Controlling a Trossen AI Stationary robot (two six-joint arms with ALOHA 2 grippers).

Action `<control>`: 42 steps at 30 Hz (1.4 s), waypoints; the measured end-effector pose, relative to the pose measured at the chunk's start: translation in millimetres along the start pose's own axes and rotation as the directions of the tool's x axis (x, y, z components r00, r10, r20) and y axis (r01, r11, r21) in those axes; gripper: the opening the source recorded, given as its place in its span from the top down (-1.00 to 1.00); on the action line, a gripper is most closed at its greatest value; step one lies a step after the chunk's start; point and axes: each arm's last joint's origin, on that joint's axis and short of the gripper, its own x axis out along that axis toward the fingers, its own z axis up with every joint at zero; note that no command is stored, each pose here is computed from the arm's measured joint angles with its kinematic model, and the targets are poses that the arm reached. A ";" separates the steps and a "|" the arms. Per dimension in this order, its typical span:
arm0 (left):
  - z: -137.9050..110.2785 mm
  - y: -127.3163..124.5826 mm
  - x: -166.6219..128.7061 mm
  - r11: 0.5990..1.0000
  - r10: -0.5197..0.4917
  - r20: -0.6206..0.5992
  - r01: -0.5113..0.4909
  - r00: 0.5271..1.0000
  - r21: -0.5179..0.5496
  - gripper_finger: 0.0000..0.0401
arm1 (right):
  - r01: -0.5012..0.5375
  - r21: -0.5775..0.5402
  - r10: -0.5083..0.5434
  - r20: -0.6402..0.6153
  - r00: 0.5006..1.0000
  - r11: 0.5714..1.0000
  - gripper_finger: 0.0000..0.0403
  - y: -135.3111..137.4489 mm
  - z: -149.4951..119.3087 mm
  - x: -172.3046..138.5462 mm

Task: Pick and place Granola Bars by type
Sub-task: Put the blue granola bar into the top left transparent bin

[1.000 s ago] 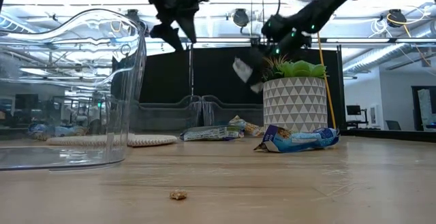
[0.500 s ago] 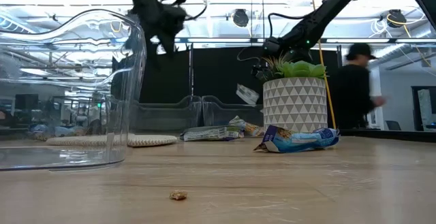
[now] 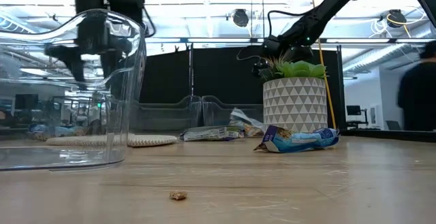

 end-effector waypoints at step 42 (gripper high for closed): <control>-48.1 53.6 100.4 0.971 0.095 0.021 -0.088 0.995 -0.223 -0.17 | 0.107 -0.253 0.067 0.593 0.803 0.962 0.02 134.8 19.7 -217.0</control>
